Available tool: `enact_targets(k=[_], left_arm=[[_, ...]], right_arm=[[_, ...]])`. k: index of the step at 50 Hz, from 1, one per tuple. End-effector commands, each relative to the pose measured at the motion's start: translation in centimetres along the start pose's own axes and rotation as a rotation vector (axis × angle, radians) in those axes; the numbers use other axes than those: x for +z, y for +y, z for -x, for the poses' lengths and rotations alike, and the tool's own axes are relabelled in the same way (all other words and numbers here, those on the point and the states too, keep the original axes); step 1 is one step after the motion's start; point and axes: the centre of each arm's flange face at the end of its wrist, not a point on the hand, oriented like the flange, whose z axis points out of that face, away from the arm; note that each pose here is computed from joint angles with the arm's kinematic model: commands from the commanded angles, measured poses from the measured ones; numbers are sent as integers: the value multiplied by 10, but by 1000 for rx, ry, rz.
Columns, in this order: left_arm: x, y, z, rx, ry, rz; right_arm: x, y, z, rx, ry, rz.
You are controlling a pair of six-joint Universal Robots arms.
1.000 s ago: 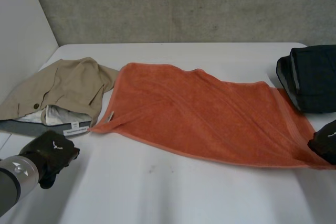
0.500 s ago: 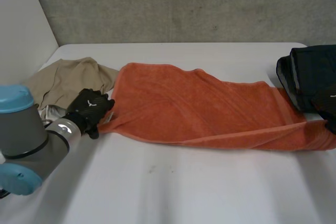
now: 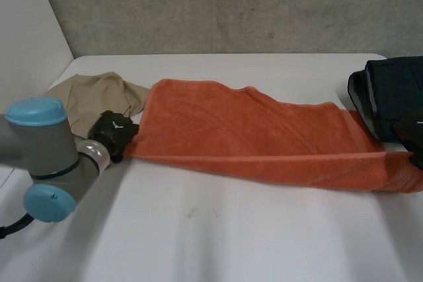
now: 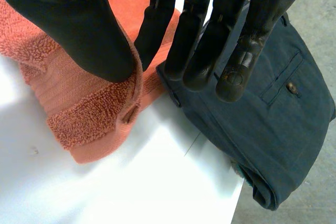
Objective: Fold the laundry.
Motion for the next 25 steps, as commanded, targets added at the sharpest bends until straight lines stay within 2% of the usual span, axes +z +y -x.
enact_targets(k=[1, 7, 14, 20, 25], left_arm=[[-82, -19, 14, 149, 2, 133], [-155, -5, -2, 294, 181, 300], [-189, 2, -10, 295, 221, 339], [-187, 4, -10, 286, 221, 339], [-146, -5, 2, 292, 124, 257]], right_arm=[[-22, -1, 11, -96, -134, 84], [-54, 1, 24, -193, -335, 189], [-59, 4, 18, -149, -341, 199], [-56, 10, 16, -154, -339, 191], [-32, 8, 5, -190, -195, 114]])
